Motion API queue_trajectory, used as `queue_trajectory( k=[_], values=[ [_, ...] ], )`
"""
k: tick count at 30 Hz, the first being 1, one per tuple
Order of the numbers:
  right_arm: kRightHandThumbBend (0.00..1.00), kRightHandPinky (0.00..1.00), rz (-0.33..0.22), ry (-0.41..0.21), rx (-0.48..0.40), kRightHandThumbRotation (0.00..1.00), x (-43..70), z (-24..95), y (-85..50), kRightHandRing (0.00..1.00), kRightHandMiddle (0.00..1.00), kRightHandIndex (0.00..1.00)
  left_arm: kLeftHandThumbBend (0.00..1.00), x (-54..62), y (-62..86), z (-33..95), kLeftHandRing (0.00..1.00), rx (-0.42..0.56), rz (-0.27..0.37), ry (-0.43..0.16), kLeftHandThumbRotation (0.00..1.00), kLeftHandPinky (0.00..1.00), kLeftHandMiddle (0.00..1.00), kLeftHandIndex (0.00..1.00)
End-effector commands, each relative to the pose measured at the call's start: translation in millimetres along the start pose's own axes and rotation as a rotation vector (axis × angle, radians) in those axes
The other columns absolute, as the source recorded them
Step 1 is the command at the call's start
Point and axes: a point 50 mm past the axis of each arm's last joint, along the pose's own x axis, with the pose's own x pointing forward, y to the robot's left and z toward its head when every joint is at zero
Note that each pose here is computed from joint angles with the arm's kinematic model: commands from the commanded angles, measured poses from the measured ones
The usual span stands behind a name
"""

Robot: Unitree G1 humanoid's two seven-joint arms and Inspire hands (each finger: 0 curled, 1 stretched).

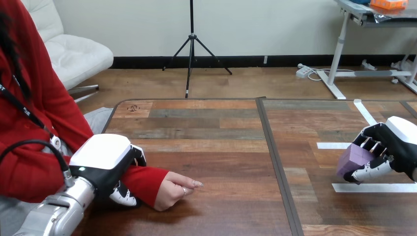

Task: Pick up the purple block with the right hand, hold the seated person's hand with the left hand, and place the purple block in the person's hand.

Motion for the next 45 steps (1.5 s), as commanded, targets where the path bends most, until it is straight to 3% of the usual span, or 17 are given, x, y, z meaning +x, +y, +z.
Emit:
queue_trajectory(
  k=[1,16,28,37,45],
  values=[
    [0.72,0.47,-0.108,-0.067,-0.006,0.0,4.7,15.2,-31.5,0.48,0.51,0.52,0.9,3.0,-9.3,-4.8,0.48,0.055,-0.082,0.028,0.0,0.41,0.52,0.51],
    [0.72,0.46,-0.111,-0.069,-0.003,0.0,4.5,15.4,-32.5,0.47,0.5,0.52,0.84,6.1,-12.2,-3.5,0.37,0.046,-0.172,0.061,0.0,0.32,0.41,0.41],
    [0.72,0.46,-0.113,-0.064,-0.002,0.0,4.7,16.3,-33.8,0.47,0.51,0.52,0.79,7.0,-12.6,-4.1,0.41,0.053,-0.264,0.09,0.0,0.35,0.45,0.45],
    [0.72,0.47,-0.115,-0.067,0.003,0.0,4.4,16.5,-33.8,0.47,0.51,0.52,0.83,7.5,-14.3,-3.9,0.44,0.047,-0.298,0.11,0.0,0.39,0.47,0.48],
    [0.71,0.49,-0.115,-0.067,0.005,0.0,4.2,17.2,-33.6,0.49,0.53,0.53,0.83,7.7,-16.1,-4.0,0.33,0.004,-0.299,0.121,0.0,0.28,0.41,0.45]
  ],
)
